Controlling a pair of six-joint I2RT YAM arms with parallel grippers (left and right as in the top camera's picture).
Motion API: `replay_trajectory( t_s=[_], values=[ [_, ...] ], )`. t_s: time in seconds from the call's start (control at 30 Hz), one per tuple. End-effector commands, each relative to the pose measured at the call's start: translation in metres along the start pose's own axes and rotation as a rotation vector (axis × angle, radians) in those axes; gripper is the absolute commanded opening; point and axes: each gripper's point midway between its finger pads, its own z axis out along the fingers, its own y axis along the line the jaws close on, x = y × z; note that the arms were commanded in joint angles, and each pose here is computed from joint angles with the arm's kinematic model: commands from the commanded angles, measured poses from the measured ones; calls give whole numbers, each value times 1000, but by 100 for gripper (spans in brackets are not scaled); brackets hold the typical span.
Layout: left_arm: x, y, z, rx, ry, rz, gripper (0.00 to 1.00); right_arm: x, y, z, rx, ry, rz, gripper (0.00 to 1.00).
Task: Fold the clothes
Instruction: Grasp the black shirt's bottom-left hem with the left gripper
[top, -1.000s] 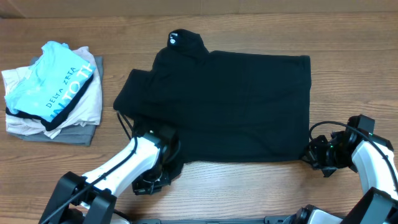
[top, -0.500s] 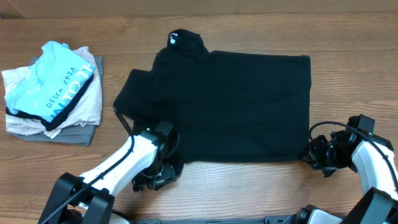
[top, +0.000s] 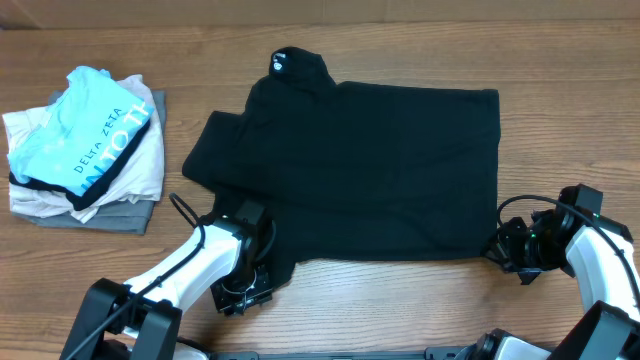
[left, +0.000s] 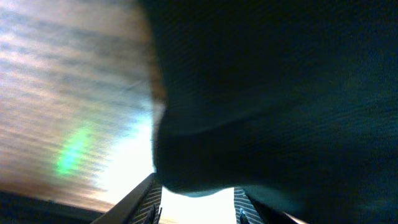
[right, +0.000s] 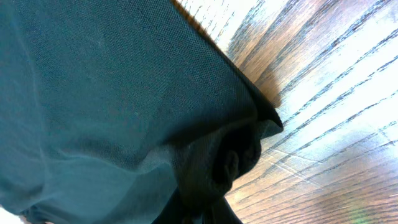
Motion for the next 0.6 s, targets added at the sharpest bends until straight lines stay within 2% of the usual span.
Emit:
replay_trajectory(
  t_s=[0.0, 0.1, 0.37, 0.5, 0.57],
  values=[
    [-9, -3, 4, 16, -37, -8, 46, -6, 5, -5, -12, -21, -15, 5],
    [-12, -2, -3, -3, -50, 4, 44, -5, 5, -5, -11, -19, -14, 5],
    [-25, 6, -30, -85, -123, -19, 49, -5, 5, -5, -10, -18, -14, 5],
    [-28, 3, -30, -74, -134, -17, 62, -5, 5, -5, -10, -18, -14, 5],
    [-29, 2, -29, -71, -137, -17, 64, -5, 5, -5, -10, -18, -14, 5]
  ],
)
